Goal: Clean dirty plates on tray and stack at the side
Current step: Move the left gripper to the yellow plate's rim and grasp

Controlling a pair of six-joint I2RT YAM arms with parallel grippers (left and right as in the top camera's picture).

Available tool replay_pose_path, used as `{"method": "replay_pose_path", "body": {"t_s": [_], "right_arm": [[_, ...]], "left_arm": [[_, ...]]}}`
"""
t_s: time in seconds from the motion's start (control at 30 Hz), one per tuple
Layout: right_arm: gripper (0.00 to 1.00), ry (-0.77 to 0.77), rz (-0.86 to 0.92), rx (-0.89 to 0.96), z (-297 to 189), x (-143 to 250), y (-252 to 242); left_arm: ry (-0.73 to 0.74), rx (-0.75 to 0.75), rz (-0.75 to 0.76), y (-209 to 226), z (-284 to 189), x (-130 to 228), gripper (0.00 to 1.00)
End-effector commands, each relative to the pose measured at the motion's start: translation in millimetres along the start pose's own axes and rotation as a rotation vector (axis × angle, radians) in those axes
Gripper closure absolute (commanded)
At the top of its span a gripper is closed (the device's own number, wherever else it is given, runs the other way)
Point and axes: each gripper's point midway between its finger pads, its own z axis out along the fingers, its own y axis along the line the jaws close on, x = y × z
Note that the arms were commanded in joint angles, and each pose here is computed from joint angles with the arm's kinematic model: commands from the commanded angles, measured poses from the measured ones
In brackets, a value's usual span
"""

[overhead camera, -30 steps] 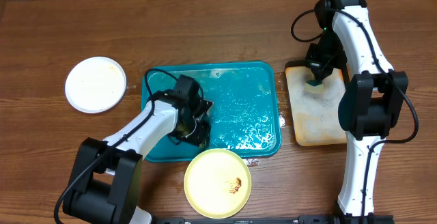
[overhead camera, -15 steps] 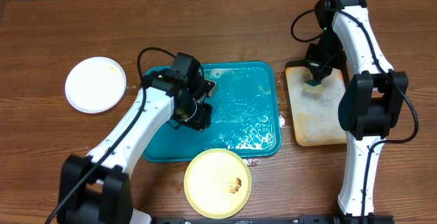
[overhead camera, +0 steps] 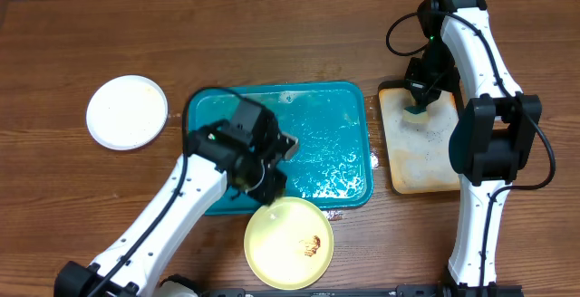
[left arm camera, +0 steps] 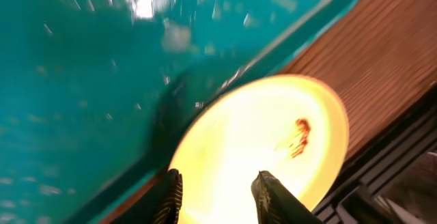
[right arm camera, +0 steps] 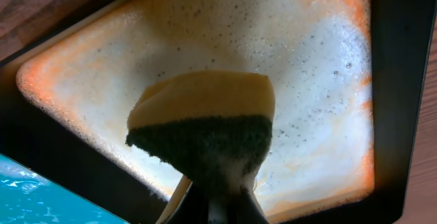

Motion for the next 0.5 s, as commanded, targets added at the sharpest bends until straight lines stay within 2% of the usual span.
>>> {"method": "replay_pose_path", "body": {"t_s": [0.0,0.27,0.47], "right_arm": [[0.96,-0.009,-0.008,-0.013,-5.9,2.1,0.5],[0.96,-0.009,-0.008,-0.013,-5.9,2.1,0.5],[0.96,-0.009,-0.011,-0.013,-6.0,2.0,0.5]], "left_arm": [[0.037,0.017,-0.042,1.1,19.1,17.9,0.61],[0.003,0.028,-0.053,6.8,38.8,19.2,0.5],[-0.003,0.025,-0.098,21.5,58.4,32.5,0.45]]}}
